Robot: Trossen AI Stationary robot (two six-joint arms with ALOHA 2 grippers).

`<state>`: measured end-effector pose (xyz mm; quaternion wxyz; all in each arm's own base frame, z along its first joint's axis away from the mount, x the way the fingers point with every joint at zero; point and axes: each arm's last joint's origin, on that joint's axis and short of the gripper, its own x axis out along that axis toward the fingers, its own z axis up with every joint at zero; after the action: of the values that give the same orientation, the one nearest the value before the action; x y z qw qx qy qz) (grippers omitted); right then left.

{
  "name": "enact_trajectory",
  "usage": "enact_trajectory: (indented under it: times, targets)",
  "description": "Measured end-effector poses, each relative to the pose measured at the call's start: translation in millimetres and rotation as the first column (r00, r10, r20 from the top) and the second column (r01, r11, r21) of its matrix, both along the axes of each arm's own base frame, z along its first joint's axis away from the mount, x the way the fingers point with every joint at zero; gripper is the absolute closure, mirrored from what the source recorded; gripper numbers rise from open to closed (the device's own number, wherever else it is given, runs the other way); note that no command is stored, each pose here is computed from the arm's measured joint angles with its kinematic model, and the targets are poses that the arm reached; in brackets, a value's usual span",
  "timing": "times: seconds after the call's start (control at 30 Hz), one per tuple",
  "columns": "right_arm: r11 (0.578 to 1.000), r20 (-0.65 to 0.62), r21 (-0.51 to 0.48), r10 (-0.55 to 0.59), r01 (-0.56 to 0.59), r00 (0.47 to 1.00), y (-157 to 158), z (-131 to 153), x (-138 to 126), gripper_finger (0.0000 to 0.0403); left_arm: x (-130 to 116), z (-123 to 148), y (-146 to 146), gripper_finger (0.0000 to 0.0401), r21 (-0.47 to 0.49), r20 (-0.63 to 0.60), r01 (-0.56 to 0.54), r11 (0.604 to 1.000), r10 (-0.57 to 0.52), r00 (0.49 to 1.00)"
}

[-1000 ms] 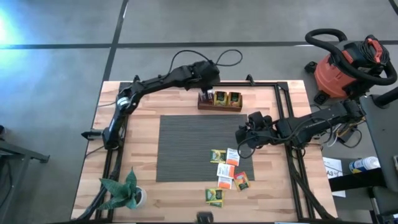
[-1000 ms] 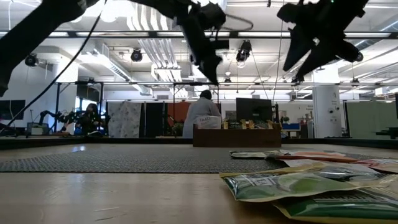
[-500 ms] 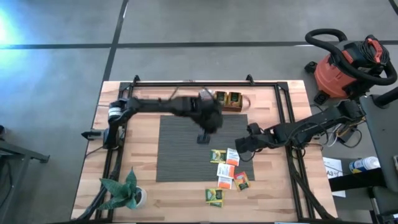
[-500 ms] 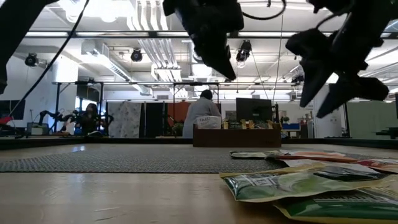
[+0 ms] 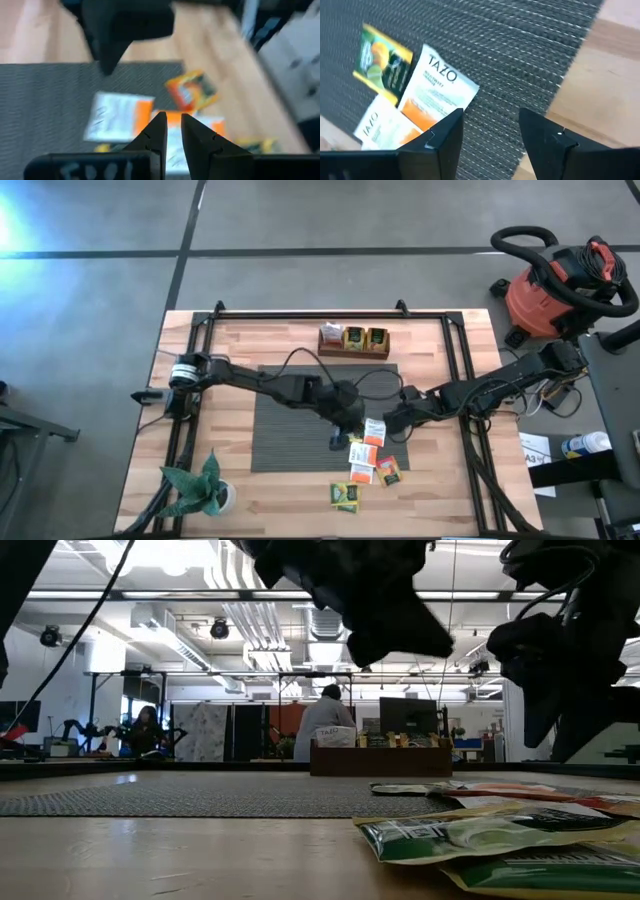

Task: Pick & Place Tea
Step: Put the white tea bag into the left section of the wooden organizer

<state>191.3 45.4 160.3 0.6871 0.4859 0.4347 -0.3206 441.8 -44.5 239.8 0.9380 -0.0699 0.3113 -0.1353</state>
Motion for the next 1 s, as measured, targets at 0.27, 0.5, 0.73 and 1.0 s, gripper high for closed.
enact_trajectory:
  times: [0.27,0.5,0.73,1.0]
  targets:
    - [0.986,-0.010,-0.069,0.155,-0.155,0.988,-1,-5,-2,0.0213,14,-38,-23,0.0350,-0.213,0.021,-0.107,0.971,0.114,0.993]
    - [0.979,0.031,-0.084,0.190,-0.187,0.981,-1,-15,-4,0.0213,36,-77,-24,0.0350,-0.216,-0.073,-0.236,0.948,0.225,0.972]
    - [0.973,0.059,-0.109,0.210,-0.203,0.976,-1,-16,-2,0.0213,50,-88,-24,0.0350,-0.209,-0.118,-0.273,0.939,0.253,0.960]
    - [0.963,0.086,-0.154,0.235,-0.220,0.968,-4,-22,-4,0.0213,48,-102,-25,0.0350,-0.180,-0.214,-0.300,0.937,0.260,0.941]
